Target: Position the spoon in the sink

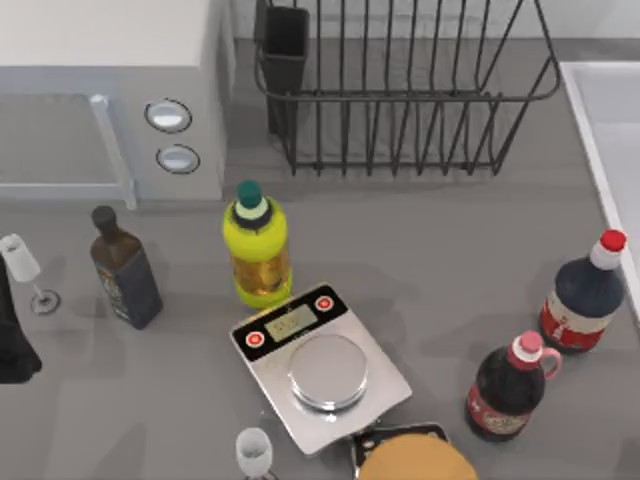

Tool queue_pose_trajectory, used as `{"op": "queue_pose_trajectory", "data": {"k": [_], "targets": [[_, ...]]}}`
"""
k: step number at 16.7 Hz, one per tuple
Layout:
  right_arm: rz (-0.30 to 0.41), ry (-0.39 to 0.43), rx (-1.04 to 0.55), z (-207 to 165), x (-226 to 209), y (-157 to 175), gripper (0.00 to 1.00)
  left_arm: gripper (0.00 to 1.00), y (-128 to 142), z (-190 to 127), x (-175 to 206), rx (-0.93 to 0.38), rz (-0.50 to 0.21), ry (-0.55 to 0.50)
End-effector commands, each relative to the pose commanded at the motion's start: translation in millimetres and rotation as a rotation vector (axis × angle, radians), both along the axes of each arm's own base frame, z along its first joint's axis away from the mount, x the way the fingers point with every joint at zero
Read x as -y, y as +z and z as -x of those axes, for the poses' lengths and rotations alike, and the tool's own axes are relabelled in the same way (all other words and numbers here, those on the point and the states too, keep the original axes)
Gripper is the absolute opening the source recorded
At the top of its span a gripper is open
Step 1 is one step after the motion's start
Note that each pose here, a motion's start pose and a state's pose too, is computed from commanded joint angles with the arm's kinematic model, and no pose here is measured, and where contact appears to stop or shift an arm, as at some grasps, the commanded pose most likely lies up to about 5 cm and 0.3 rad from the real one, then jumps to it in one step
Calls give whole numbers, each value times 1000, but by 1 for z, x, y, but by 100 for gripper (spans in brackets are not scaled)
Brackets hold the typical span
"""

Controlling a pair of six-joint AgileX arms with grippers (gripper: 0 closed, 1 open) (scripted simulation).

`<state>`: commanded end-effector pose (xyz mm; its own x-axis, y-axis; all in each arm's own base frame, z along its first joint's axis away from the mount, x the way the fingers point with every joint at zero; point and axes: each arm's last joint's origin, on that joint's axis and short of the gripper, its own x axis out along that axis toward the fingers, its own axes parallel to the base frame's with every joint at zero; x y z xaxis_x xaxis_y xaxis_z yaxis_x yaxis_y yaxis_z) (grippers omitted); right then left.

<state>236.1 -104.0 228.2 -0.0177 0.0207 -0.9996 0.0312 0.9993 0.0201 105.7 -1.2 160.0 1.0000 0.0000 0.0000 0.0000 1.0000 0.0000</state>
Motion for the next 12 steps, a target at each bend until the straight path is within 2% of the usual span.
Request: {"op": "queue_pose_trajectory", "data": {"k": [6,12], "targets": [[-5,8,-34,-110,16,21,0,100,0,0,0,0,0,0],[11,7,-2,-212,4,12,0,100,0,0,0,0,0,0]]}}
